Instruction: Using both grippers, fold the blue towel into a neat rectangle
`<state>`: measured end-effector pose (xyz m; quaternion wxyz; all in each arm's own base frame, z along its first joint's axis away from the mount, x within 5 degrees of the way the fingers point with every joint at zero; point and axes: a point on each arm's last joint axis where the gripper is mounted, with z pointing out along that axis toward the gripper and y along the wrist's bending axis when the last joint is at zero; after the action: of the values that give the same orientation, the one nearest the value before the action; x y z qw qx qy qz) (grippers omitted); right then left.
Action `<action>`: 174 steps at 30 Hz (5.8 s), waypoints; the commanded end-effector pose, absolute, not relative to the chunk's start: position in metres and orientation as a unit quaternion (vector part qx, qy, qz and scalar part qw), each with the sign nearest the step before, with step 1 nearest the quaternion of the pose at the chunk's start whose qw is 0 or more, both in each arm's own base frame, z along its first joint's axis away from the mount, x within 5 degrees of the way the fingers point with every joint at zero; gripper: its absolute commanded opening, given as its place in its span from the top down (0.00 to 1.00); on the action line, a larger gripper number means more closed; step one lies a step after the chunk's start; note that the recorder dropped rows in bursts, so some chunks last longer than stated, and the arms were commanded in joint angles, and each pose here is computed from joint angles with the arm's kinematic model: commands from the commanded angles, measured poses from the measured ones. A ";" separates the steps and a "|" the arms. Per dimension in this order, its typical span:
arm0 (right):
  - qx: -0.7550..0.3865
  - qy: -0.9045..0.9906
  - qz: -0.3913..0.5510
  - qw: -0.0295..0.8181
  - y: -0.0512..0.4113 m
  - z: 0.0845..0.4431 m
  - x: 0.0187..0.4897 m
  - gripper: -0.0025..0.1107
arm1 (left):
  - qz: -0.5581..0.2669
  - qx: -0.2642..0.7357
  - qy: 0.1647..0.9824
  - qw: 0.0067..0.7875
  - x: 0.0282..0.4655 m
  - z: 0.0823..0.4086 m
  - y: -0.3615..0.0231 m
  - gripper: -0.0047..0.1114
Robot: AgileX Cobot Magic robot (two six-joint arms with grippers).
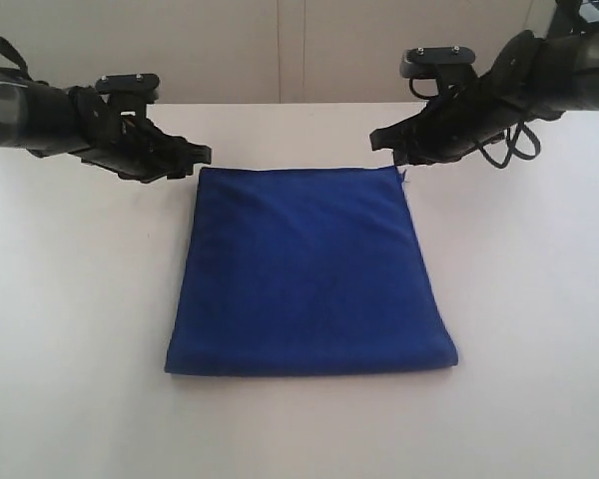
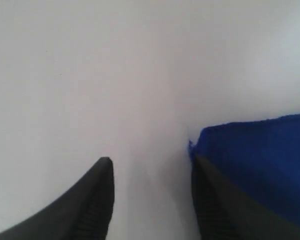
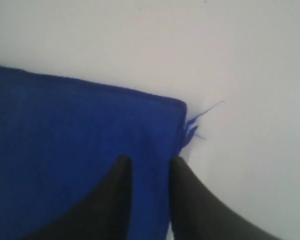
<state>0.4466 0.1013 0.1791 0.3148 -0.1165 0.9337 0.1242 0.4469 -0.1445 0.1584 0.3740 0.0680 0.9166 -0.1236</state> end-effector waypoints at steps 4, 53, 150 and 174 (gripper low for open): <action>-0.130 0.934 0.153 0.296 0.106 0.209 0.453 0.96 | -0.144 0.083 0.923 0.347 0.431 0.202 -0.142 0.82; -0.098 0.948 0.090 0.290 0.101 0.115 0.496 0.98 | -0.220 0.085 0.952 0.194 0.423 0.120 -0.185 0.96; -0.078 0.975 0.172 0.118 0.120 0.173 0.285 0.98 | -0.190 0.218 0.957 0.005 0.276 0.136 -0.188 0.96; -0.082 0.992 0.089 0.043 0.109 0.132 0.286 0.98 | -0.187 0.222 0.957 0.003 0.275 0.136 -0.188 0.96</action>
<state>0.2885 0.1134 0.1324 0.0455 -0.0618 0.9911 0.1085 0.2800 -0.1884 0.1432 0.0263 0.2129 0.9573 -0.1937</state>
